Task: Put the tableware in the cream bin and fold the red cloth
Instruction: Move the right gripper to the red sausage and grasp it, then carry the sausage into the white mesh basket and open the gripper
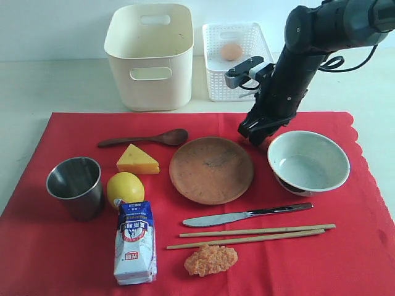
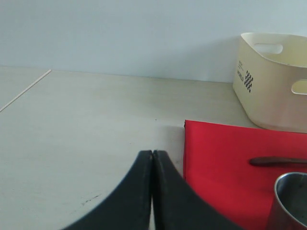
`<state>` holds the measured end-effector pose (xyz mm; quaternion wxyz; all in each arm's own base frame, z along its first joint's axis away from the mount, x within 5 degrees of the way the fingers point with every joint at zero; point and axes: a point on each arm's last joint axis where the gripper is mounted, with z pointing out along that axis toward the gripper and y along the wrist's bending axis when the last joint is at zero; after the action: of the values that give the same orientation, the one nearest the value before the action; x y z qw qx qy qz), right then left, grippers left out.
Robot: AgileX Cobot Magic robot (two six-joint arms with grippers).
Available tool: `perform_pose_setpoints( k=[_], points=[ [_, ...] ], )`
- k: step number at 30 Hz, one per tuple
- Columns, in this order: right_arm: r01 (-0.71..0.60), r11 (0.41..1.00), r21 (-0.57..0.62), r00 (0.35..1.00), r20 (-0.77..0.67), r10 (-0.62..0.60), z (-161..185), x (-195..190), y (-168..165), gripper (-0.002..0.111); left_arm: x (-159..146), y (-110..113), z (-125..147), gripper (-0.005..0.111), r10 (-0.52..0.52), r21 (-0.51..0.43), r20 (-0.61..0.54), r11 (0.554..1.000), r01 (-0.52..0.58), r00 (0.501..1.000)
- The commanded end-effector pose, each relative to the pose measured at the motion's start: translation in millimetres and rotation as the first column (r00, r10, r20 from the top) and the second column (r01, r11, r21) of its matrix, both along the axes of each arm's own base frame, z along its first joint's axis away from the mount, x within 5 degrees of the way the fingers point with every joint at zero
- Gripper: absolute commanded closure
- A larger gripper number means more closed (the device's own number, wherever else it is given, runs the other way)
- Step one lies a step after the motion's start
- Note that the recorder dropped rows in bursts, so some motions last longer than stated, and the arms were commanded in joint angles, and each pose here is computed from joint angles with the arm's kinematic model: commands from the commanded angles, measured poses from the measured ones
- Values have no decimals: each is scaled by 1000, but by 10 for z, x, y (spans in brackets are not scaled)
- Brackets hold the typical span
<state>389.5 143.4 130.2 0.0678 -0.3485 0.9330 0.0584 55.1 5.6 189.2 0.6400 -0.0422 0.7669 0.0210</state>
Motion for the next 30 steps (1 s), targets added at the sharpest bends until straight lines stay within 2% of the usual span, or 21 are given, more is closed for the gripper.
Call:
perform_pose_setpoints(
  k=[1,7,11,13,17,18,23,30],
  points=[
    [-5,1000,1,1000,12,5,-6,8,-7,70,-3,-4,0,104,-6,-6,4,1000,6,1000],
    [-5,1000,1,1000,27,5,-24,26,-6,70,-3,-4,0,104,-6,-6,4,1000,6,1000],
    [-9,1000,-13,1000,-20,9,-129,4,-11,70,-3,-4,0,104,-6,-6,4,1000,6,1000],
    [-9,1000,-14,1000,-27,9,-147,1,-11,75,-3,-4,0,104,-6,-6,4,1000,6,1000],
    [-6,1000,-5,1000,0,6,-85,14,-7,107,-3,-4,0,104,-6,-6,4,1000,6,1000],
    [-6,1000,-2,1000,10,6,-62,21,-5,108,-3,-4,0,104,-6,-6,4,1000,6,1000],
    [32,996,88,995,87,-40,260,85,65,108,-3,-4,0,104,-6,-6,4,1000,6,1000],
    [58,963,263,957,259,-129,990,138,149,108,-3,-4,0,104,-6,-6,4,1000,6,1000]
  ],
)
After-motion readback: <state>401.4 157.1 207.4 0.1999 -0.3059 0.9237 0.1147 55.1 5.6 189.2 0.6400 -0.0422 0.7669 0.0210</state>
